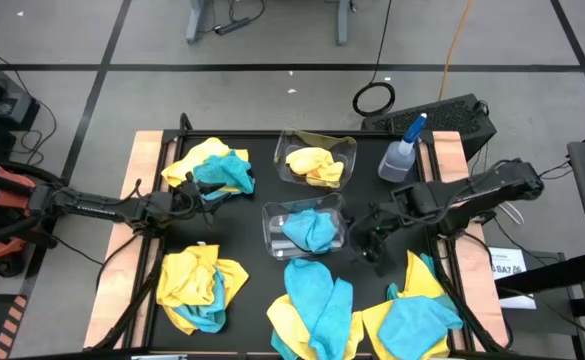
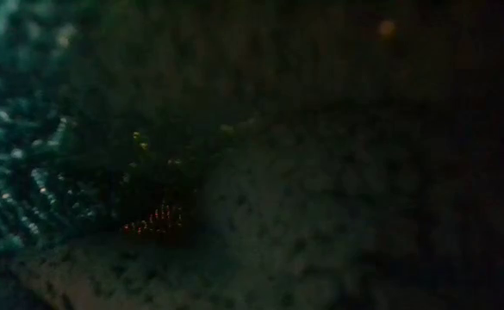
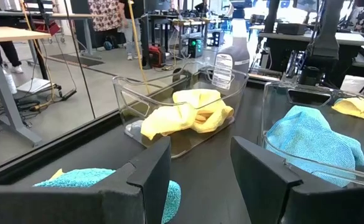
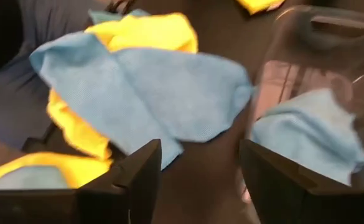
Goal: Sort microfiber towel by color & place in baskets
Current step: Put the blue microfiber cloth into the bottom transparent bin
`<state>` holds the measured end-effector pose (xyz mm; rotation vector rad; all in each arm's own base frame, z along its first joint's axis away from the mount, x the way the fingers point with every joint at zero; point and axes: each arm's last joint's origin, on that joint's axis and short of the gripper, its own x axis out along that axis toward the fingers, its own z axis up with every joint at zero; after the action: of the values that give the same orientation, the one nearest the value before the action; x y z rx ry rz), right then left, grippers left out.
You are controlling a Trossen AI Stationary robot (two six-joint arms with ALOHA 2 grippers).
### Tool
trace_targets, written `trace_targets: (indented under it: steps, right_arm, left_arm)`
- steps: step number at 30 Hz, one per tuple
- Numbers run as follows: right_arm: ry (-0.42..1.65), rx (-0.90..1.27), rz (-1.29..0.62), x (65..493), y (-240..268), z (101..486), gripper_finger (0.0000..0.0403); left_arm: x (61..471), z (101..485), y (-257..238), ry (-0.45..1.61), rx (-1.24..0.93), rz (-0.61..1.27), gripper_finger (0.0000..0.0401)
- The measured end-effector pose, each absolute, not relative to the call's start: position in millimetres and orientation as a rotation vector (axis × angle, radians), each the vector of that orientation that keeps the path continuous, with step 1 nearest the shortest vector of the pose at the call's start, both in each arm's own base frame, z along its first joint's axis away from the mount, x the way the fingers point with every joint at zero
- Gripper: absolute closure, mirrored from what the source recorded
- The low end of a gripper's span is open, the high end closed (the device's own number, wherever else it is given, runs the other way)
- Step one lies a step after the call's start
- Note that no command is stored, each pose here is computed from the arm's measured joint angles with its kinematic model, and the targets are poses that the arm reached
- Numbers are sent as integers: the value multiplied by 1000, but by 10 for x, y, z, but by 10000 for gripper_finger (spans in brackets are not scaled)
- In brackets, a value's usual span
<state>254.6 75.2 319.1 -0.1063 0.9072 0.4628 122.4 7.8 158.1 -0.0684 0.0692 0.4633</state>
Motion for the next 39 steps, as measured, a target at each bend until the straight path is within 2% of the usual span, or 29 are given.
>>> trace_targets:
  steps: [12, 21, 28, 35, 39]
  right_arm:
    - [974, -59, 514, 2402, 1067, 3157, 195]
    - [1021, -55, 498, 2325, 1202, 2997, 195]
    - [1039, -42, 480, 2292, 1259, 2865, 195]
    - [1039, -38, 490, 2273, 1302, 2722, 195]
    - [1031, -36, 492, 2278, 1304, 2679, 195]
  left_arm:
    - [1228, 1619, 78, 39, -75, 462, 228]
    - [1226, 1929, 64, -224, -148, 395, 228]
    - [1210, 1995, 70, -290, -163, 408, 228]
    - [1301, 2140, 15, -194, -53, 233, 228]
    - [1403, 2341, 10, -65, 0, 237, 228]
